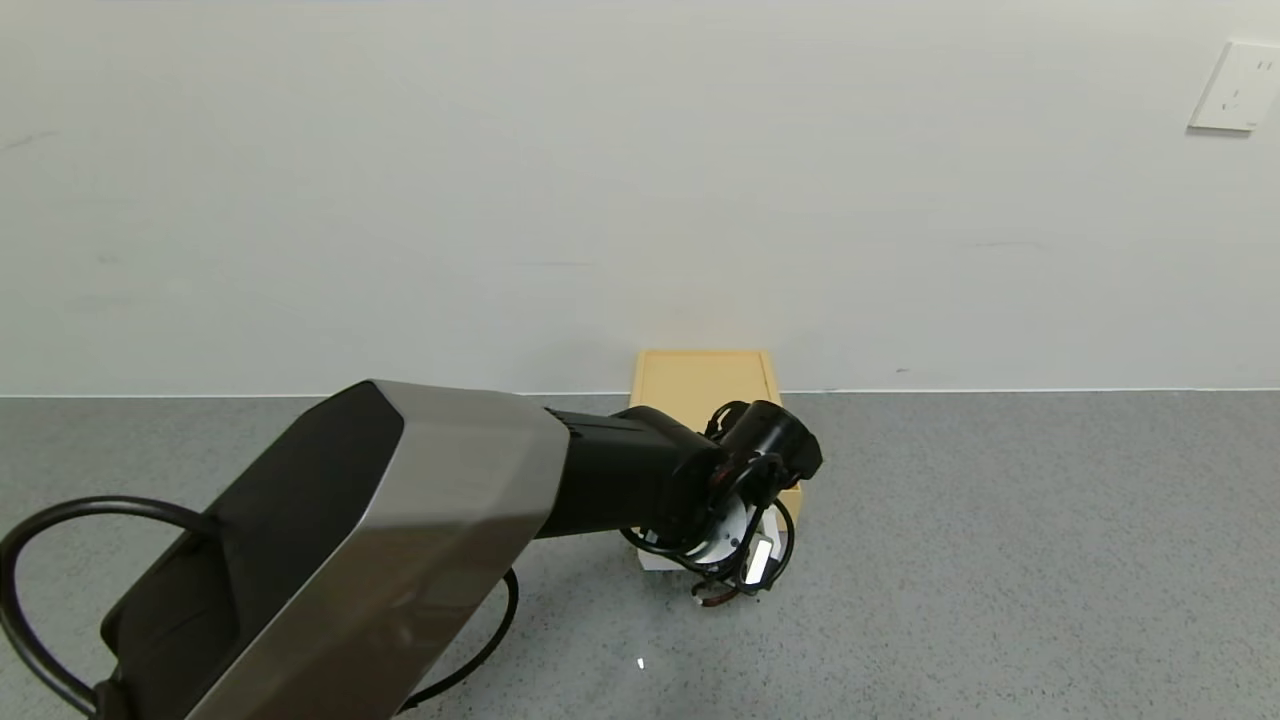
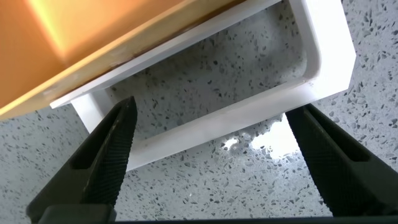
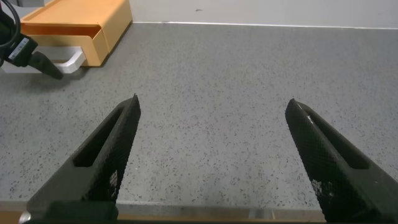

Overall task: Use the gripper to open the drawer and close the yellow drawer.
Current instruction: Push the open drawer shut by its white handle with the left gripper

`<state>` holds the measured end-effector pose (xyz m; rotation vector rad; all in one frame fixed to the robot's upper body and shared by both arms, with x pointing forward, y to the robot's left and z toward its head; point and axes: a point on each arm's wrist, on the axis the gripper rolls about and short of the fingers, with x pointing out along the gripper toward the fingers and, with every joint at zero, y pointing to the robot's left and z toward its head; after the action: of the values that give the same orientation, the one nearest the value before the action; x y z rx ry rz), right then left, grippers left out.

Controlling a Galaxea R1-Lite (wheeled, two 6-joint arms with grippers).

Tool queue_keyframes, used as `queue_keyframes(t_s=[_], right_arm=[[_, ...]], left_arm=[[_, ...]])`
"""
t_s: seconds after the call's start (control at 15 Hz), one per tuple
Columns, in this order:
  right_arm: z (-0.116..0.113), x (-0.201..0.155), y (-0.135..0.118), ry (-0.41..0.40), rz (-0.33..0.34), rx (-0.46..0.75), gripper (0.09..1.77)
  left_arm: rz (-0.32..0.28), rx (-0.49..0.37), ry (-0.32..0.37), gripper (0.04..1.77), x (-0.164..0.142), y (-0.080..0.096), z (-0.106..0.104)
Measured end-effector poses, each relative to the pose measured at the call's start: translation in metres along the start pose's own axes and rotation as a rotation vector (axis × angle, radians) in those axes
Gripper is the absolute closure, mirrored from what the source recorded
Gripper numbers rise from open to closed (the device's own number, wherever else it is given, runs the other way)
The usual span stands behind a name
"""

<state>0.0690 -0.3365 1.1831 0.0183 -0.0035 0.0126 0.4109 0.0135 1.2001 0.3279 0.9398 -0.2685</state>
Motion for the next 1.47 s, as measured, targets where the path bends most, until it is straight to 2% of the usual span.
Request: queue_keyframes(t_s=[0.27,1.47], right_arm=[[0.0,0.0,0.0,0.0,0.0,0.0,0.15],[0.0,0.0,0.0,0.0,0.0,0.0,0.15]], left_arm=[[0.023,0.011,-0.024,0.09,0.003,0.004,0.007],[0.044,0.044,-0.062,0.09,0.02,0.017,0.025]])
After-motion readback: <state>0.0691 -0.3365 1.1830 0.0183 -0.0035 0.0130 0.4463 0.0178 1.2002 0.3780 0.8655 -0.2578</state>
